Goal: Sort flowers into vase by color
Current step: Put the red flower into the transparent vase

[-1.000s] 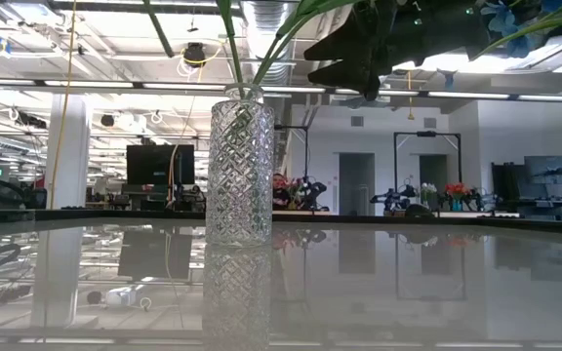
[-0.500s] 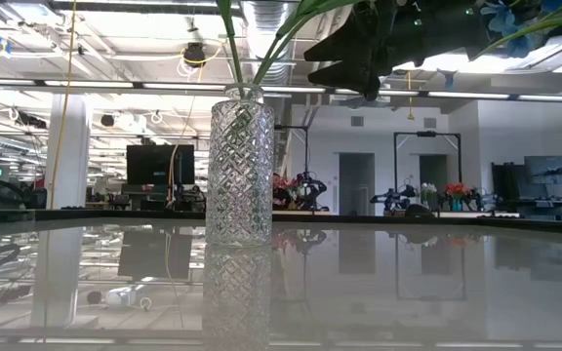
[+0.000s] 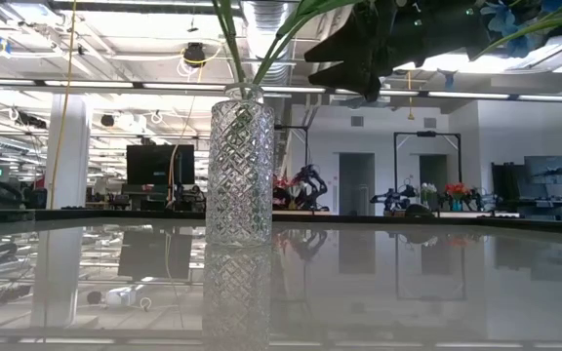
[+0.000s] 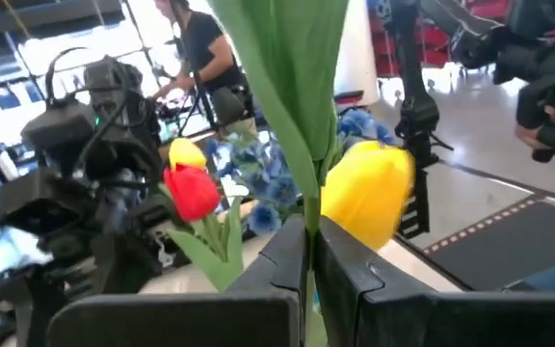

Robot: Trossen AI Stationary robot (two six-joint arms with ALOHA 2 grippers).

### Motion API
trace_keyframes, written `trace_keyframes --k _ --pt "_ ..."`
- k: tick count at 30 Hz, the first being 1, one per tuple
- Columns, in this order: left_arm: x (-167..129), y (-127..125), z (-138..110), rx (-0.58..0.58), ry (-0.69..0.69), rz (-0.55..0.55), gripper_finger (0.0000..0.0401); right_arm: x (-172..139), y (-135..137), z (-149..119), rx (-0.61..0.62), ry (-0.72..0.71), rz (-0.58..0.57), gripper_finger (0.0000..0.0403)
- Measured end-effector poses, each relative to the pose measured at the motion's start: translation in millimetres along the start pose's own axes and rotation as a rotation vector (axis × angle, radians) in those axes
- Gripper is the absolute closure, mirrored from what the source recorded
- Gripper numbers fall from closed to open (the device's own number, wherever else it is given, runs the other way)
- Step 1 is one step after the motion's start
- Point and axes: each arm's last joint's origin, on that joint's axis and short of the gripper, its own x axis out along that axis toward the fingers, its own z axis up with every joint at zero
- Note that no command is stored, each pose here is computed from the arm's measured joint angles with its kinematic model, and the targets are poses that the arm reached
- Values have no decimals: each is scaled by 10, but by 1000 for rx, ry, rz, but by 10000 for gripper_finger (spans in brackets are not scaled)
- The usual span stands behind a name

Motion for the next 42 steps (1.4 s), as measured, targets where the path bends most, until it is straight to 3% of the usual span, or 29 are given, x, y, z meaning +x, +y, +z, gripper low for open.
trace_keyframes --k 9,23,42 --pt "55 28 -114 -66 56 4 401 0 -4 -13 -2 14 -3 143" --pt "-65 87 69 -136 -22 51 401 1 -4 -12 -4 13 -3 143" --pt "89 69 -139 -215 91 110 401 0 -2 -11 7 11 -2 143"
